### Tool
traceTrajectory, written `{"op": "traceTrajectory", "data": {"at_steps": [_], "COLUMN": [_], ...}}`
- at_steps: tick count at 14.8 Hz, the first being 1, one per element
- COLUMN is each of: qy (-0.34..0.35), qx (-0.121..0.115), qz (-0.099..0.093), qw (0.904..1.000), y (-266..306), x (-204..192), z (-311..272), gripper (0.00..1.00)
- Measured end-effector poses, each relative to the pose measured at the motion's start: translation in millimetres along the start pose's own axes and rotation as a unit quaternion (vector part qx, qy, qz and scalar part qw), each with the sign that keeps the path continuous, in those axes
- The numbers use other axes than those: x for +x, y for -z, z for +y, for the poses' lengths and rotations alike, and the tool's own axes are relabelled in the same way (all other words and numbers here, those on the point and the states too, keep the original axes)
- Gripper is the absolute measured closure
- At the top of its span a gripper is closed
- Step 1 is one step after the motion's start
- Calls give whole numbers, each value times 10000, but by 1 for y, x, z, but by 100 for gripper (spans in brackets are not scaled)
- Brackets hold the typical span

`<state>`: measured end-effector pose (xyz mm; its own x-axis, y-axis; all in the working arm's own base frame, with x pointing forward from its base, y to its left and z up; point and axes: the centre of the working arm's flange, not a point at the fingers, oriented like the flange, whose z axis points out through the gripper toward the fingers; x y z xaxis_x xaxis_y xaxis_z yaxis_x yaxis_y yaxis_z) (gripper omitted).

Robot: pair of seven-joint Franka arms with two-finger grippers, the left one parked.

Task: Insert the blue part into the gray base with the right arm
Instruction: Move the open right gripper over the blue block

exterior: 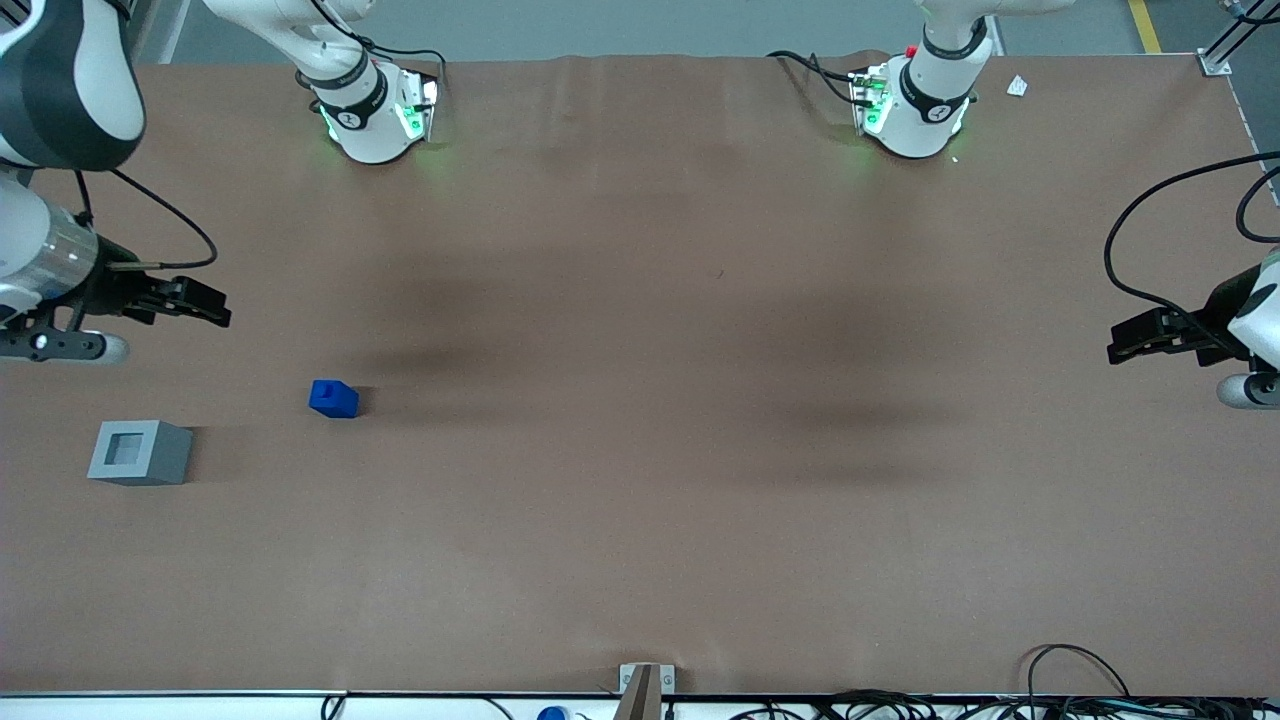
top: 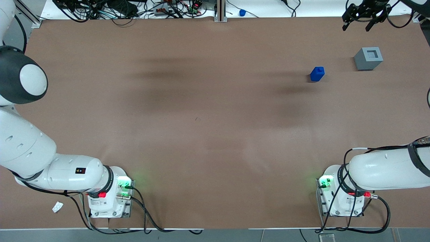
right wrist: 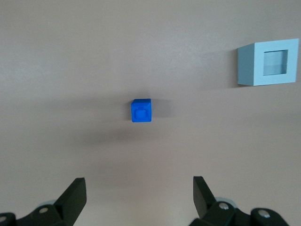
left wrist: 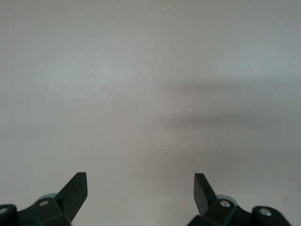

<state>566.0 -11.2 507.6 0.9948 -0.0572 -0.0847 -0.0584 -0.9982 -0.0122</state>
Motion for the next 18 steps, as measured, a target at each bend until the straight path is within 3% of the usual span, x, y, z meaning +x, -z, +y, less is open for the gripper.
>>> {"op": "traceTrajectory", "data": {"at_steps": [3, 8, 18], "qy": [-6, -25, -9], "qx": [1, 3, -22], "qz": [31, 285, 22], "qw": [10000, 9996, 10000], "y": [-26, -83, -165], "x": [0, 3, 25], "z": [1, 2, 0], "gripper": [0, 0, 0]}}
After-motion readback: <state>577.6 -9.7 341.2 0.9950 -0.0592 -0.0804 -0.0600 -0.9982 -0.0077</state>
